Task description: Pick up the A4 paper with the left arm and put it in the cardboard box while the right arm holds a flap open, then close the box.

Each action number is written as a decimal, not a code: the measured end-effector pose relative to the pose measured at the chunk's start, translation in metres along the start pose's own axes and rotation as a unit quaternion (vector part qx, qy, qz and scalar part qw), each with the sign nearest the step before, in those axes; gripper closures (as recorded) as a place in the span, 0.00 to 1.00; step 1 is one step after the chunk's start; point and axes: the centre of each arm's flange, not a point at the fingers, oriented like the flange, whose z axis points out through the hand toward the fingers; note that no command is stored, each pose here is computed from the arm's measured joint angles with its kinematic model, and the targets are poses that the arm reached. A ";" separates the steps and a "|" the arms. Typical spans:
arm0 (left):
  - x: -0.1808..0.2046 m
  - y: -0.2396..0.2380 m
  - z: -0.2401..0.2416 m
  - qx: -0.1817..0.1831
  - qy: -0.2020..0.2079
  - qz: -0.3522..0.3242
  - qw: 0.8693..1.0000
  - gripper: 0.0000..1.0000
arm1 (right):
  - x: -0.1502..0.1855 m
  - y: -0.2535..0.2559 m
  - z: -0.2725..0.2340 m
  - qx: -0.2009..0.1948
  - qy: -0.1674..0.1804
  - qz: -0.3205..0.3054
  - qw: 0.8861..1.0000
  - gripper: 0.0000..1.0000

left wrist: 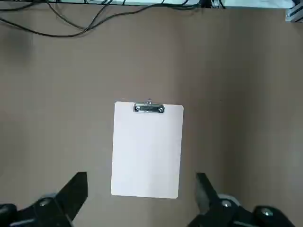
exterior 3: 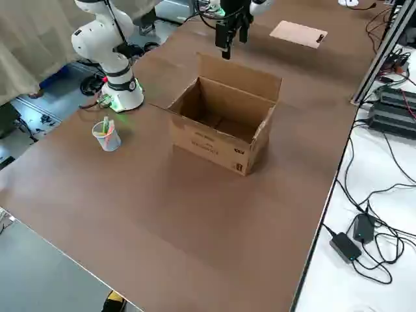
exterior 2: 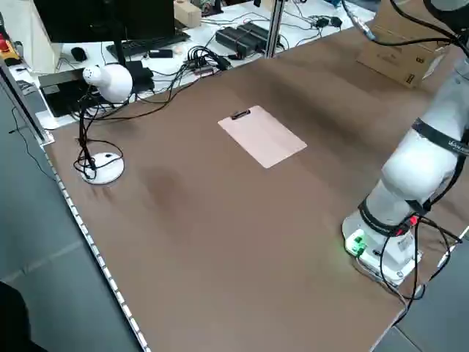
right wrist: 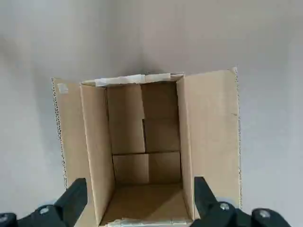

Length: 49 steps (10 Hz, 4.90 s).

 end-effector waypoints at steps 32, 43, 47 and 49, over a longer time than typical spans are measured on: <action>0.045 -0.008 0.444 0.061 -0.061 -0.659 0.748 0.00 | 0.073 0.050 0.105 -0.060 -0.063 -0.263 0.961 0.00; 0.044 -0.013 0.449 0.060 -0.055 -0.659 0.748 0.43 | 0.120 0.037 0.224 -0.021 -0.067 -0.632 0.771 0.00; 0.044 -0.013 0.451 0.061 -0.056 -0.659 0.748 0.57 | 0.130 0.043 0.267 -0.015 -0.060 -0.672 0.738 0.00; 0.044 -0.013 0.449 0.060 -0.055 -0.660 0.747 0.67 | 0.132 0.045 0.270 -0.009 -0.053 -0.689 0.723 0.00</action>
